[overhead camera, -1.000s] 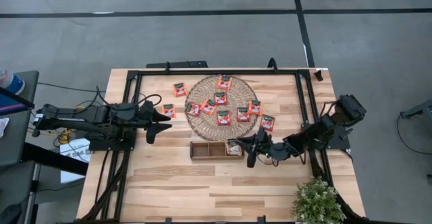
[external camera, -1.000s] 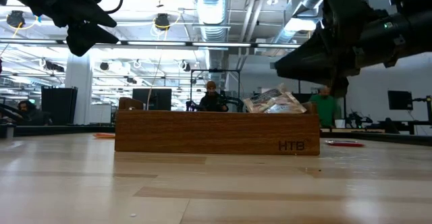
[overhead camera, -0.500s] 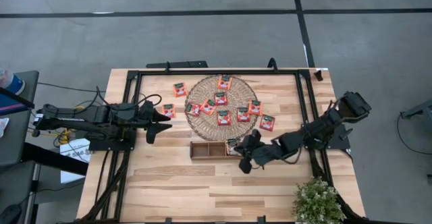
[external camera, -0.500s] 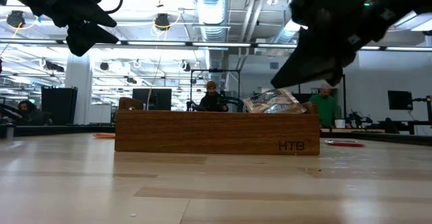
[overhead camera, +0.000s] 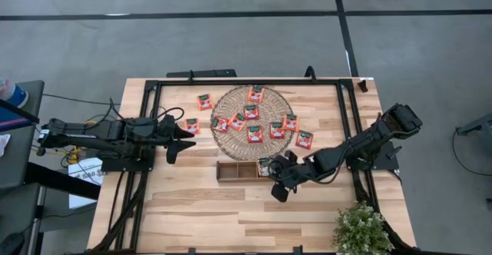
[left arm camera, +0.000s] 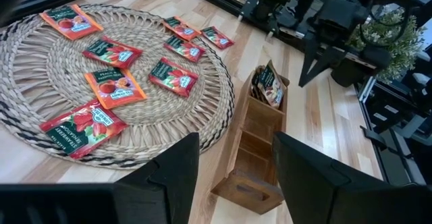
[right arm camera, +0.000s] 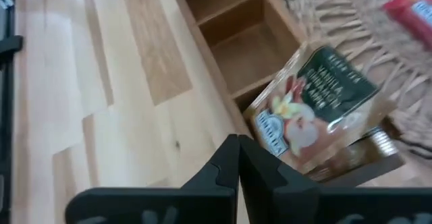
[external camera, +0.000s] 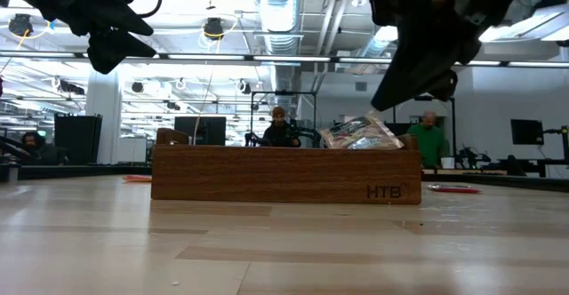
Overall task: Pick & Place Tea
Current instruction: Put the gold tea bag into the right section of the wooden organizer
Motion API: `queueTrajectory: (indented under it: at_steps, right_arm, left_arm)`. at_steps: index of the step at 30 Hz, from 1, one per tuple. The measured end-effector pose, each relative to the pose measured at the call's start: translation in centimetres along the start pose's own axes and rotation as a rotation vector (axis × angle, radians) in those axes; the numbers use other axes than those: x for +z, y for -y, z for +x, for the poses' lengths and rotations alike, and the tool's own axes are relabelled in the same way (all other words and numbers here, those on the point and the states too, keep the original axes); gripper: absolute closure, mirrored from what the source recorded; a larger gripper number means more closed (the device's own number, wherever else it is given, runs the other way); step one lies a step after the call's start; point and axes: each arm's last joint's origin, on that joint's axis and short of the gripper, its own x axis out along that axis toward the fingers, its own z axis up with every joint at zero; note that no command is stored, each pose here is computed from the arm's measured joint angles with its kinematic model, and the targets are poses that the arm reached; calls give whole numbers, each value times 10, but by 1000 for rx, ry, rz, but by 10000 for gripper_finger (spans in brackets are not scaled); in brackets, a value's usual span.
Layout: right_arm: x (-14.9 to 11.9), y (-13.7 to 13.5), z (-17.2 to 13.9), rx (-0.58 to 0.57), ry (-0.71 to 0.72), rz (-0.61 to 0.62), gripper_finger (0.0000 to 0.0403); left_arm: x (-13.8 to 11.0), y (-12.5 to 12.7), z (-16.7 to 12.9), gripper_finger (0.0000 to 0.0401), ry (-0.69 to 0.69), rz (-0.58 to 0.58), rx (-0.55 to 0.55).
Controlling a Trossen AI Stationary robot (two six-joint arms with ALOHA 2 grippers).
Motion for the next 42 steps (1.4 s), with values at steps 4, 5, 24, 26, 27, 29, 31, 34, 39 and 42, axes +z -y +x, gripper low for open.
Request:
queueTrajectory:
  at_steps: [4,5,24,26,27,29,31,34,39,42]
  right_arm:
    - [0,2,3,-3,-15,34,402]
    - [1,2,3,5,-17,45,403]
    - [13,3,32,-110,-166,36,403]
    - [13,4,31,-127,-160,33,403]
    - [13,4,30,-128,-159,33,403]
    - [14,4,29,-127,-157,34,403]
    - [13,5,29,-131,-163,32,403]
    - [13,5,29,-134,-164,37,403]
    - [12,8,31,-154,-178,52,403]
    - [12,8,32,-153,-181,53,403]
  left_arm:
    - [0,0,0,222,-1,0,1]
    - [0,0,0,222,0,0,1]
    - [-2,-1,0,222,-18,3,14]
    - [-2,-1,0,222,-17,3,13]
    - [-2,-1,0,222,-18,3,14]
    - [-2,-1,0,222,-19,4,14]
    - [-2,-1,0,222,-21,4,15]
    - [-2,-1,0,222,-22,6,16]
    - [-2,-1,0,222,-23,8,16]
    - [-2,-1,0,222,-24,8,16]
